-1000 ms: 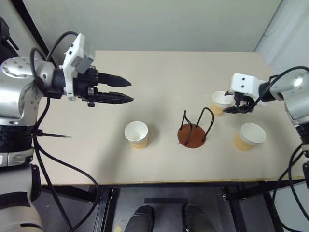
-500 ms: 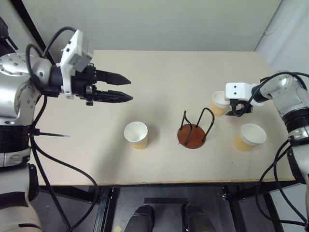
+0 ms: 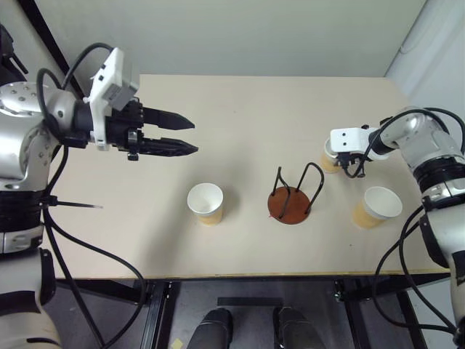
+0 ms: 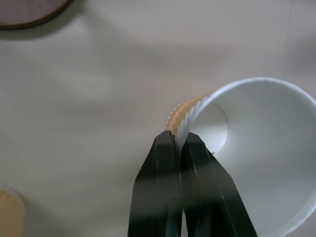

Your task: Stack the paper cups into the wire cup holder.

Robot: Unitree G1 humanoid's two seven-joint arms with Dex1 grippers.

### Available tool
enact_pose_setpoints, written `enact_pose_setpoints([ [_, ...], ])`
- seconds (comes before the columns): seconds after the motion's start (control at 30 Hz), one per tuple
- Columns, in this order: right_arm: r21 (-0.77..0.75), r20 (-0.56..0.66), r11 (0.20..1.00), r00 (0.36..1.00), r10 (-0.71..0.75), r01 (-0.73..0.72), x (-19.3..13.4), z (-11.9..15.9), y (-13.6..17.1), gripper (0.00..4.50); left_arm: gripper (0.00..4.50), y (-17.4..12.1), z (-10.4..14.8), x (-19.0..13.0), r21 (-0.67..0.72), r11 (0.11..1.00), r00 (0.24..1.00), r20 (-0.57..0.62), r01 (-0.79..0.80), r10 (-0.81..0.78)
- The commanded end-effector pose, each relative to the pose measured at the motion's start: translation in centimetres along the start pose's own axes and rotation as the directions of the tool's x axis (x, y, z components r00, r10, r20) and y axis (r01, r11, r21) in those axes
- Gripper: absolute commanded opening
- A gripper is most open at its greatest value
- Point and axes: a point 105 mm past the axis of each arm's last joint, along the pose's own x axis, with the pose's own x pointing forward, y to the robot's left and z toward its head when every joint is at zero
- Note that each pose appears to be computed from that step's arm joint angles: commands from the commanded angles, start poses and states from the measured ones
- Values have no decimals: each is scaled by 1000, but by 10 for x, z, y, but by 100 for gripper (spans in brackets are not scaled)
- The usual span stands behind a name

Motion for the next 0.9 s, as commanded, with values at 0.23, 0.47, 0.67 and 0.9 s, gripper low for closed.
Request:
enact_pose_setpoints([
  [0.23, -149, 225, 968, 961, -163, 199, -114, 72, -7, 5, 273, -2, 10, -7, 48, 999, 1000, 10, -10, 10],
  [0.47, -259, 344, 959, 939, -19, 114, -135, 133, 48, 5, 273, 1, 10, 2, 47, 999, 999, 30, 10, -12],
  [0.67, -287, 322, 954, 947, 12, 86, -121, 136, 56, 5, 273, 3, 11, 6, 56, 998, 999, 37, 21, -24],
  [0.9, -315, 264, 948, 964, 43, 45, -110, 122, 56, 5, 273, 2, 10, 2, 54, 999, 999, 34, 10, -12],
])
